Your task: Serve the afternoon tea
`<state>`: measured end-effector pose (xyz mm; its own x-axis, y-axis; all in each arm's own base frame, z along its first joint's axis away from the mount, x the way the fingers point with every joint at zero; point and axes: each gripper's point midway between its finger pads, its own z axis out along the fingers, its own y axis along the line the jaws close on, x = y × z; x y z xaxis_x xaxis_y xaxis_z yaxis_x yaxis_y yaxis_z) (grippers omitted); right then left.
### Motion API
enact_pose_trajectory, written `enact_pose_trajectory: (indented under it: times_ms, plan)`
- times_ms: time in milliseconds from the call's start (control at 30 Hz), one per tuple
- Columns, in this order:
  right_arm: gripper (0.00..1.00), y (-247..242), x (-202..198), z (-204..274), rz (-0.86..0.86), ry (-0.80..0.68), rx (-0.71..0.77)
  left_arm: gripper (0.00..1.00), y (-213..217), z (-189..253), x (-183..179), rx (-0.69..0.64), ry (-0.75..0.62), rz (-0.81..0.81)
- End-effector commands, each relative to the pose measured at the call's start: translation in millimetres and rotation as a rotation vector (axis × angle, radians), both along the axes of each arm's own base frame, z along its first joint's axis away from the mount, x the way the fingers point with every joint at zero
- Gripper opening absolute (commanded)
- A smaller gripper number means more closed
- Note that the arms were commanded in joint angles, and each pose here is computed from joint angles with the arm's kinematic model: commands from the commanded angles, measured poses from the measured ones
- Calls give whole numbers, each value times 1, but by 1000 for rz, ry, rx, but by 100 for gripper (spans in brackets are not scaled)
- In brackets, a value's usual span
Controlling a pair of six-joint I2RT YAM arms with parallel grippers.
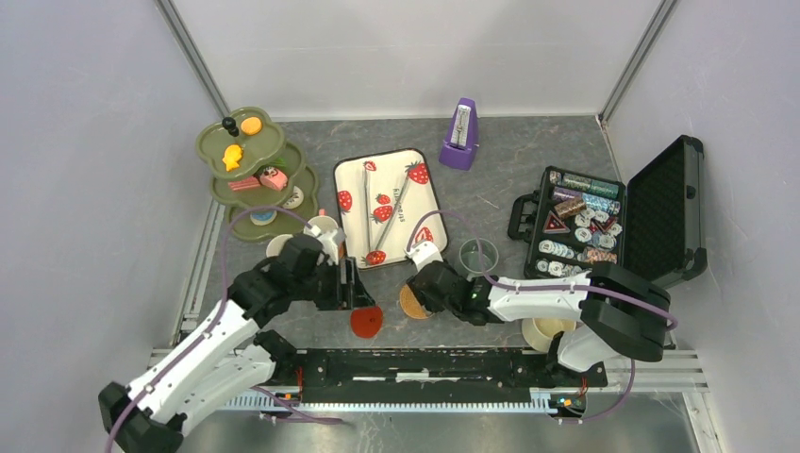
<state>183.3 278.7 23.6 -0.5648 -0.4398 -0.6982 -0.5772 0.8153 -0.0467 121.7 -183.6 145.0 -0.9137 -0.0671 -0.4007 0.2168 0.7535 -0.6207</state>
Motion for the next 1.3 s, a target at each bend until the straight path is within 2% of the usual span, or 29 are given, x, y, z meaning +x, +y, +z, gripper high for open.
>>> enact_pose_trajectory:
  times_ms: [0,200,333,467,667,833,933,1067,1267]
  plan:
    - [70,-9,4,-1,126,-41,-111,70,-8,-26,1,77,44,145]
    - [85,39,13,37,209,-51,64,64,-23,-44,1,165,26,190]
    - [87,70,24,53,223,-68,154,61,11,-36,19,242,-32,386]
    - [98,93,34,61,255,-95,172,67,32,-12,29,202,-151,469]
    - [98,123,60,55,281,-139,86,70,59,11,31,172,-258,522]
    - [98,135,85,45,254,-185,-16,74,63,13,33,199,-310,491]
    - [98,130,97,35,211,-188,-87,75,61,9,33,231,-318,452]
    - [94,120,108,26,170,-179,-82,76,57,5,33,259,-316,410]
    - [92,91,128,13,91,-146,-88,77,48,3,31,233,-310,375]
